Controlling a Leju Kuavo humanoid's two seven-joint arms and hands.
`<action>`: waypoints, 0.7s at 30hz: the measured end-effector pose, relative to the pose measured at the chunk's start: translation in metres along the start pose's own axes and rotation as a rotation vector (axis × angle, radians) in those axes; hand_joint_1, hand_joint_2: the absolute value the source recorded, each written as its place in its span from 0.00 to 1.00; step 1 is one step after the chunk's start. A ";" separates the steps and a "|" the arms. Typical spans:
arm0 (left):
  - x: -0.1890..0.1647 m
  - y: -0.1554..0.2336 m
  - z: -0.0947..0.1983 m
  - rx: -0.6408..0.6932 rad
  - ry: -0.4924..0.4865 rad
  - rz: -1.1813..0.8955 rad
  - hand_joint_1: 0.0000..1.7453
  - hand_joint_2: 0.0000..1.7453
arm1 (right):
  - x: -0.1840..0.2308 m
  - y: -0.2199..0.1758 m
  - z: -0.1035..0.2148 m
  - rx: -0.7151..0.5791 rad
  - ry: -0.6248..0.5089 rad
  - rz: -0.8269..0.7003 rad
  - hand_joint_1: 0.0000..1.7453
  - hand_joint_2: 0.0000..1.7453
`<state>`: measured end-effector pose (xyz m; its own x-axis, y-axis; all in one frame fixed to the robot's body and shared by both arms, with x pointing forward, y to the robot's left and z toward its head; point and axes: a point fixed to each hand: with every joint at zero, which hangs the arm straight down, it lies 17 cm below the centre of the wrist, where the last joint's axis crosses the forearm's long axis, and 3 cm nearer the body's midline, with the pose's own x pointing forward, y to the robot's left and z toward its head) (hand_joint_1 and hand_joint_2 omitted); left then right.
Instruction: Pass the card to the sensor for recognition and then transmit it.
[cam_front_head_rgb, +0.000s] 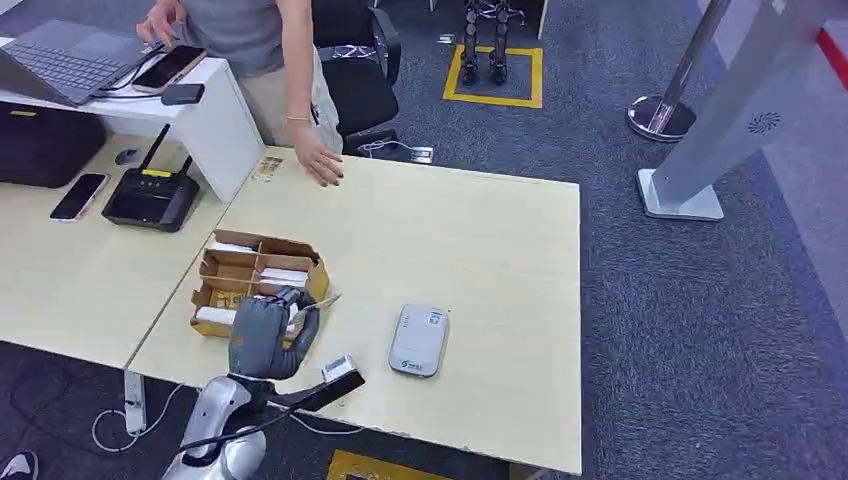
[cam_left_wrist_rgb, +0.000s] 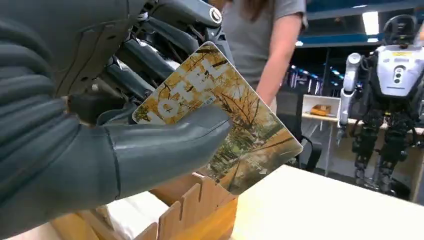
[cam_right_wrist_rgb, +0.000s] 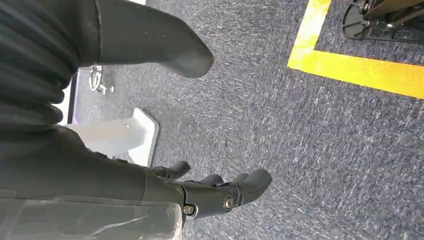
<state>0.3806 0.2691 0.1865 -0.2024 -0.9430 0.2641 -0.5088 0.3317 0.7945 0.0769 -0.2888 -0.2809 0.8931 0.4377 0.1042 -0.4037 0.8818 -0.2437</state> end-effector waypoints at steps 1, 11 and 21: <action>0.006 -0.002 0.000 -0.002 -0.021 -0.031 1.00 1.00 | 0.002 0.000 0.000 0.001 -0.003 0.004 0.00 1.00; 0.048 -0.027 0.001 -0.021 -0.159 -0.190 1.00 1.00 | 0.010 0.002 0.001 0.006 -0.010 0.010 0.00 1.00; 0.059 -0.051 0.001 -0.060 -0.204 -0.244 1.00 1.00 | 0.012 0.002 0.001 0.012 -0.011 0.018 0.00 1.00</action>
<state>0.3938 0.1965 0.1608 -0.2473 -0.9678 -0.0479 -0.5136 0.0890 0.8534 0.0861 -0.2815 -0.2796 0.8835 0.4553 0.1101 -0.4221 0.8758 -0.2343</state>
